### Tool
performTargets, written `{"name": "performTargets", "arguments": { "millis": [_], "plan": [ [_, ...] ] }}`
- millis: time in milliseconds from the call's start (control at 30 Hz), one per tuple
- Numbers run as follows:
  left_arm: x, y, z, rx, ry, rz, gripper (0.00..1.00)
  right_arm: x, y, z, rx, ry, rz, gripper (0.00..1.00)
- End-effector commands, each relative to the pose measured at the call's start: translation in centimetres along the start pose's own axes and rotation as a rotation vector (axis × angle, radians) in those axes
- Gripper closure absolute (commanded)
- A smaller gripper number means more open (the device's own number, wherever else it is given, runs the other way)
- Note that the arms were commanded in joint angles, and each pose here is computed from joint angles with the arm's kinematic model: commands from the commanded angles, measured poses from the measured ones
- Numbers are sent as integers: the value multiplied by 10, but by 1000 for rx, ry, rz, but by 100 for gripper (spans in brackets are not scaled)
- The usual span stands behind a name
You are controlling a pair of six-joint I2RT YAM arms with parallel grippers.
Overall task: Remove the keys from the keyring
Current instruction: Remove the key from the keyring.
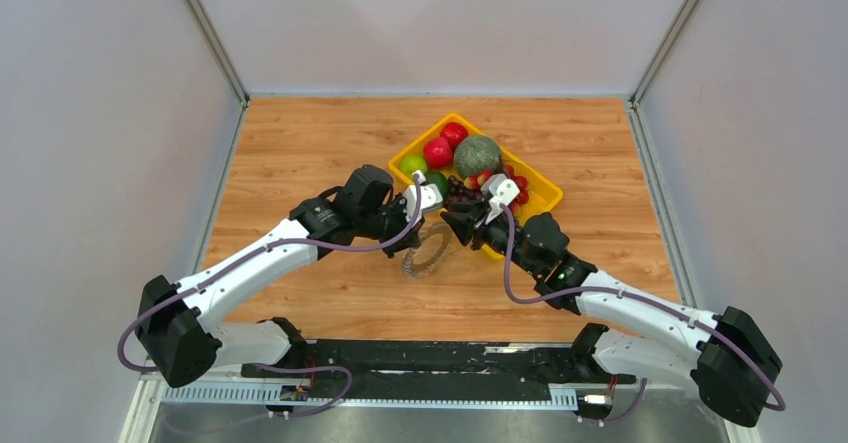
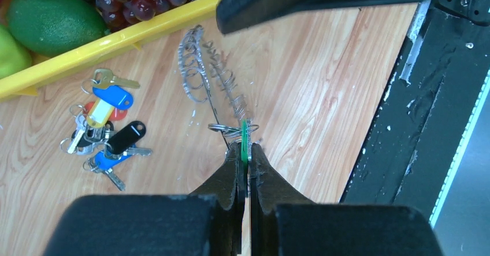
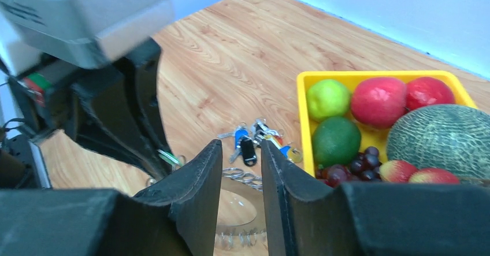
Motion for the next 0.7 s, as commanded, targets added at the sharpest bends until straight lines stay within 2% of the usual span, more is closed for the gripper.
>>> {"name": "performTargets", "arguments": {
  "millis": [0,133,333,667],
  "plan": [
    [-14,-10,-8,46,-65,54,100,7,-2,-8,-10,-5,-23,66],
    [-15,-11,-8,46,-70,52,100,16,8,-15,-76,-13,-40,67],
    [-16,-11,-8,47,-71,40,100,22,41,-32,-280,-113,-78,68],
    [-16,-11,-9,47,-71,34,100,28,62,-41,-392,-125,-112,68]
  ]
}}
Point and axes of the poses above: each gripper's point midway between its finger pads, its own z axis out along the fingers, its own y axis along the line the jaws close on, x = y × z, the point moved 3 cm from there along -z, back along the fingers, and after that the axes turned 13 degrees about -z, right-handed, at the moved point
